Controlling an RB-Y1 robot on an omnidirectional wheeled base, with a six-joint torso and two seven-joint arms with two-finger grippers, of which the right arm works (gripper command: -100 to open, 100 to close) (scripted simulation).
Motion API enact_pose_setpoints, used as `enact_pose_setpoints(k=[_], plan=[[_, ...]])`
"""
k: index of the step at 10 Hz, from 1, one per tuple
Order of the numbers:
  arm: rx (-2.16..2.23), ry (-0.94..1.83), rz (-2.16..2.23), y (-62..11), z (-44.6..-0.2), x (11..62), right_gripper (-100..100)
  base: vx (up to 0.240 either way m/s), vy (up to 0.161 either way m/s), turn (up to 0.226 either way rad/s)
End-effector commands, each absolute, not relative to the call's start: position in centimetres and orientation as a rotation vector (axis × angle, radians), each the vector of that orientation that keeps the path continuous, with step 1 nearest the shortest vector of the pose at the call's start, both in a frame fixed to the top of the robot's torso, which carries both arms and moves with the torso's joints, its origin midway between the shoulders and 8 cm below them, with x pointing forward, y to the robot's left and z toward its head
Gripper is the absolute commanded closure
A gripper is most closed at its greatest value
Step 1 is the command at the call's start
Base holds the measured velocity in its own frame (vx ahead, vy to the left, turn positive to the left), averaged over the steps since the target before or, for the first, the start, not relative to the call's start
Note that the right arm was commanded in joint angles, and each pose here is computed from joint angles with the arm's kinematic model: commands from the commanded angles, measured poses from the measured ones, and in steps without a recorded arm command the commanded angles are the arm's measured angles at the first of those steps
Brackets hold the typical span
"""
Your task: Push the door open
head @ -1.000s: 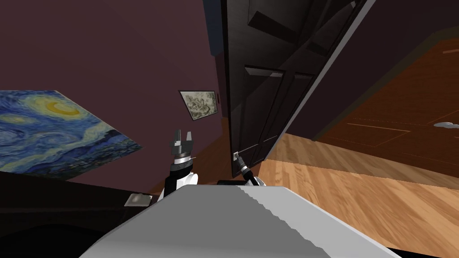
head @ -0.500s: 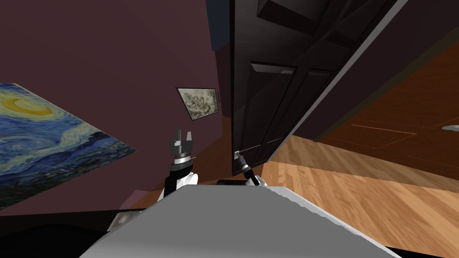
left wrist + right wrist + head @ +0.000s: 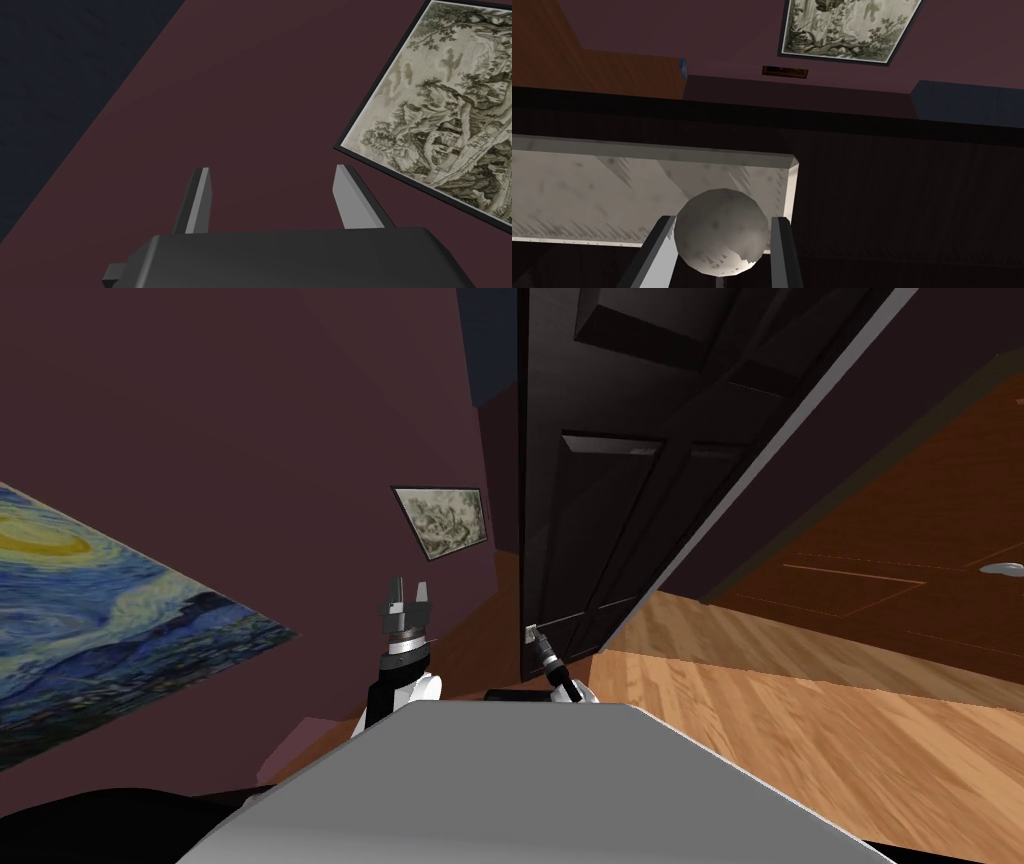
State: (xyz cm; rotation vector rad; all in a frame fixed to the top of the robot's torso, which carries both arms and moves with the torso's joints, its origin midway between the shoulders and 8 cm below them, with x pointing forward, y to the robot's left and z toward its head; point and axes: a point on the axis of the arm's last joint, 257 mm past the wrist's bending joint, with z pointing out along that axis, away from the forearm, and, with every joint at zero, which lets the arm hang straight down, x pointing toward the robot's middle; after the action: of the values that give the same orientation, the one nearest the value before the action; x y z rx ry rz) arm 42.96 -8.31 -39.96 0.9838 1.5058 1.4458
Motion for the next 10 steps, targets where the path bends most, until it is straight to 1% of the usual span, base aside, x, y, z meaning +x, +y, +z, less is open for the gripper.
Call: enact_pose_setpoints(k=[1, 4, 8, 10], plan=[[0.994, 1.473, 1.417, -10.3, -39.6, 43.9, 100, 0.123, 0.104, -0.054], [1.013, 1.449, 1.391, -11.6, -39.5, 44.5, 100, 0.113, 0.114, -0.045], [1.032, 1.424, 1.368, -12.8, -39.5, 45.1, 100, 0.055, 0.051, -0.016], [1.053, 1.399, 1.347, -13.9, -39.4, 45.6, 100, 0.102, 0.125, -0.085]])
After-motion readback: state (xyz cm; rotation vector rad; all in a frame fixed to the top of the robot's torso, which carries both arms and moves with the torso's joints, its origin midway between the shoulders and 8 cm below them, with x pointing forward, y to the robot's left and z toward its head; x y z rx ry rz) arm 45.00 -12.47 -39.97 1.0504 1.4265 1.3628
